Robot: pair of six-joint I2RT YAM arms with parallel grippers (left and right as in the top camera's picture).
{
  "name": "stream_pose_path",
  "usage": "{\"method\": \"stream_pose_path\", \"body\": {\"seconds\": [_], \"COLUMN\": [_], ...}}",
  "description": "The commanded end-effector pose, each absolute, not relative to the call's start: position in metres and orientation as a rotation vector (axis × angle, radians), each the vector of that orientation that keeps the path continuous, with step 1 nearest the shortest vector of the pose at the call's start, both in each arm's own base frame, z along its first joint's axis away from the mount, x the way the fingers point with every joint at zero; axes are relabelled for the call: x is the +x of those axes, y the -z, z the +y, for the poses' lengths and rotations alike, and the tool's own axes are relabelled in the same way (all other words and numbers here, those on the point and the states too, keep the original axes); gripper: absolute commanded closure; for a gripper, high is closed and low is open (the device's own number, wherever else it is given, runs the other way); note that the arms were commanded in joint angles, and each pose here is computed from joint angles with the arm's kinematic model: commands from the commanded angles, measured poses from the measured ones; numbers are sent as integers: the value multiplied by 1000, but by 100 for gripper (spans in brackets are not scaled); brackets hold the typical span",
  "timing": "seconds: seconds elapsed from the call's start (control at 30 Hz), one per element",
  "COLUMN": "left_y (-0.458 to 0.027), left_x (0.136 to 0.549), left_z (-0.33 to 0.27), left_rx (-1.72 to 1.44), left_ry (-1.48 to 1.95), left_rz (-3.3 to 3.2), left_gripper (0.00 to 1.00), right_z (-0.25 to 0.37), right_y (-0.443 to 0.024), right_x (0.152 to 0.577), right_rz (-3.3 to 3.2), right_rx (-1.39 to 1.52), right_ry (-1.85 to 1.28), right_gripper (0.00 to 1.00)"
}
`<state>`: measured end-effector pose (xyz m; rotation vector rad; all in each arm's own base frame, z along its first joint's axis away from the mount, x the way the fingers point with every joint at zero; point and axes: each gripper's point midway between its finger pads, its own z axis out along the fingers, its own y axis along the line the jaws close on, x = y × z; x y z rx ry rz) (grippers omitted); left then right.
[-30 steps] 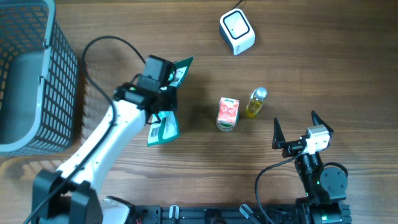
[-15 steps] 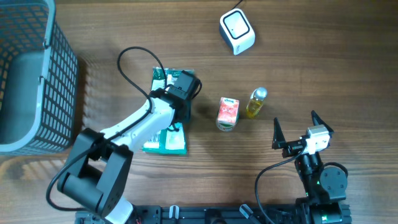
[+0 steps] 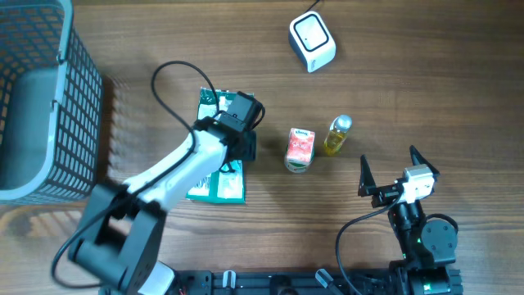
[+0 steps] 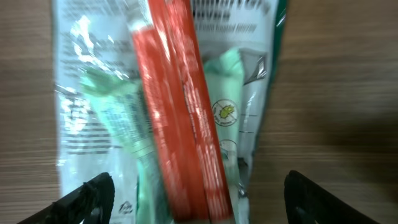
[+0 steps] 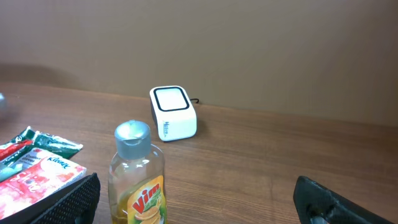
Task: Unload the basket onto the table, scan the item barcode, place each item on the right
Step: 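Carry the glove package with the left gripper and lower it onto the table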
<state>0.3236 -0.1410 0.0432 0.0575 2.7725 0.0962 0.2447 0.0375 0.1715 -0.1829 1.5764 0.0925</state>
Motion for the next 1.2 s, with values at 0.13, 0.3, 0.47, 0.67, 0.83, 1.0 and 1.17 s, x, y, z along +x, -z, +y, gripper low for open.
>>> {"method": "stream_pose_path", "body": {"seconds": [0.13,0.3,0.47,0.67,0.83,1.0,1.17], "left_y": [-120,-103,-80,-75,-70,-66,-65], "left_x": [329,321,319,313,303,291,288], "left_z": [-146,-141,-141,-151,-144,-136,-137], "left_rx": [21,33,46,67,72,79,83], "left_ry": [65,18,-21,58,19,-35,-17], "left_rz": [2576,2642,2705,2743,2787,2836,2853], "left_gripper": [96,93,90,89,90,89,89], "right_z": [35,35,35,35,35,35,35], "right_y": [-175,-175,-175,-175,-175,-175,-175], "right_x": [244,244,244,244,244,244,244], "right_rz": [1563,1564,1564,1563,1563,1564,1564], "right_rx": [-167,-167,-167,-167,-167,-167,-167], "right_ry": [-87,-86,-86,-86,-86,-86,-86], "right_gripper": [0,1,0,0,0,0,0]}}
